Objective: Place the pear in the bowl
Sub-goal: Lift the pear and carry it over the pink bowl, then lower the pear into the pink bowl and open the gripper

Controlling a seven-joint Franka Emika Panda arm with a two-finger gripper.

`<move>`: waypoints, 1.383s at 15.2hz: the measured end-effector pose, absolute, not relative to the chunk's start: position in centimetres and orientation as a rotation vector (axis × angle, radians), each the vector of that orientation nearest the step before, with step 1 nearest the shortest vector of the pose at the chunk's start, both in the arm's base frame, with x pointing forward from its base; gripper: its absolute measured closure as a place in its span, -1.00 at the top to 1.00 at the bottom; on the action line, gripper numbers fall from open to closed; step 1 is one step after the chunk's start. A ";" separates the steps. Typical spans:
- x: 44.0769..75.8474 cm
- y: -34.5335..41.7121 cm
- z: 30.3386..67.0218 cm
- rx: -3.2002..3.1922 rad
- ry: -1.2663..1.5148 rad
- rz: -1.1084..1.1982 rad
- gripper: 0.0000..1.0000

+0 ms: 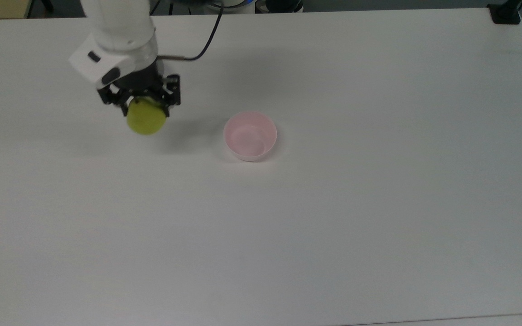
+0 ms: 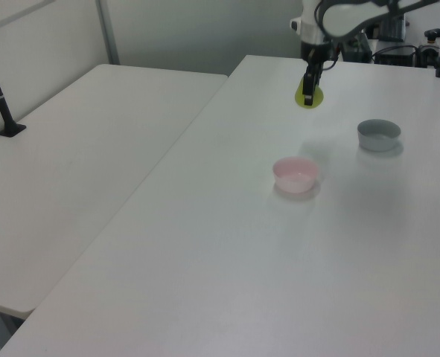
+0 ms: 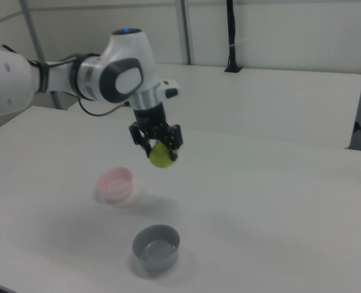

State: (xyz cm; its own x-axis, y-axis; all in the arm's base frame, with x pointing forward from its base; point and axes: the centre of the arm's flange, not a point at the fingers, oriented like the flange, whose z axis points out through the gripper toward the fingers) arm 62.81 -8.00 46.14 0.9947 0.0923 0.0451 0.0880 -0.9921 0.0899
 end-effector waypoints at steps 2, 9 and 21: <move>62.1 -4.1 48.0 3.062 0.135 0.068 0.58; 61.2 7.7 43.7 3.069 0.140 0.028 0.58; 60.5 9.4 36.2 3.074 0.191 0.128 0.58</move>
